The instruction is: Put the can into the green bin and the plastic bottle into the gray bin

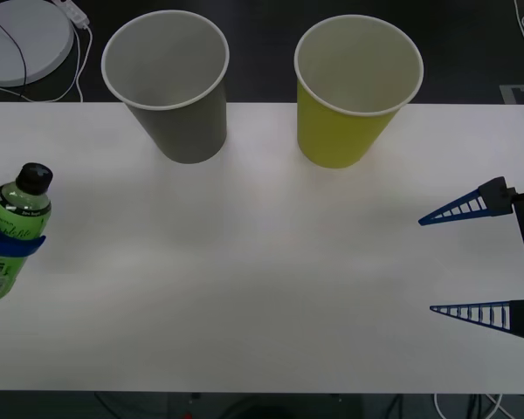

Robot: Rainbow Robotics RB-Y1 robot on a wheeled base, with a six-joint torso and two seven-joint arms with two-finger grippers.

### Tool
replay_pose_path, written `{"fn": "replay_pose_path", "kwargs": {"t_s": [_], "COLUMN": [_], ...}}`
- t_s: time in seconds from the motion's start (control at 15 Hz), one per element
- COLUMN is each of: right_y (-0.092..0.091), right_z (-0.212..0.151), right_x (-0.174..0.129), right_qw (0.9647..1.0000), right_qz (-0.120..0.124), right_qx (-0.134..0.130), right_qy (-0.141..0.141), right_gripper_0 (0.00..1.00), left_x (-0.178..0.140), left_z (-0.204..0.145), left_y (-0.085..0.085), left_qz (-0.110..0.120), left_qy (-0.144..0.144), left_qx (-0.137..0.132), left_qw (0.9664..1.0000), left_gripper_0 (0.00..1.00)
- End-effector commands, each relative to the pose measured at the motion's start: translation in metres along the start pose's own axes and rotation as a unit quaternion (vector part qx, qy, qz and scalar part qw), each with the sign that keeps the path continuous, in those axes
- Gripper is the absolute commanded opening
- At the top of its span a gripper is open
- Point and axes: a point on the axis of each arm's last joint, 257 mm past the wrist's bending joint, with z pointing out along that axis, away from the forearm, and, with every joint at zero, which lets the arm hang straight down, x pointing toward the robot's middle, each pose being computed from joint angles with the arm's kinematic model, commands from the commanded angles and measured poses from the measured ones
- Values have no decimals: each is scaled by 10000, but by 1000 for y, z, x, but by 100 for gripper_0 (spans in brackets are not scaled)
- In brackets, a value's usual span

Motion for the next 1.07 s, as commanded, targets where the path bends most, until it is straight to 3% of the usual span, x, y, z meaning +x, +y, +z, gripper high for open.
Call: {"fn": "replay_pose_path", "kwargs": {"t_s": [0.07,0.53,0.67,0.93,1.07], "right_y": [0,0,0,0,0], "right_z": [0,0,0,0,0], "right_x": [0,0,0,0,0], "right_qw": [10000,10000,10000,10000,10000], "right_qz": [0,0,0,0,0], "right_qx": [0,0,0,0,0], "right_qy": [0,0,0,0,0], "right_gripper_0": [100,100,100,100,100], "left_x": [-13,-50,-59,-72,-76], "left_z": [-8,-31,-35,-42,-40], "left_y": [16,54,59,67,67], "left_qz": [-162,-226,-362,-401,-474], "left_qy": [-41,-367,-457,-558,-486], "left_qx": [-261,-751,-824,-980,-971], "left_qw": [9995,9962,9949,9928,9930], "left_gripper_0": [0,0,0,0,0]}}
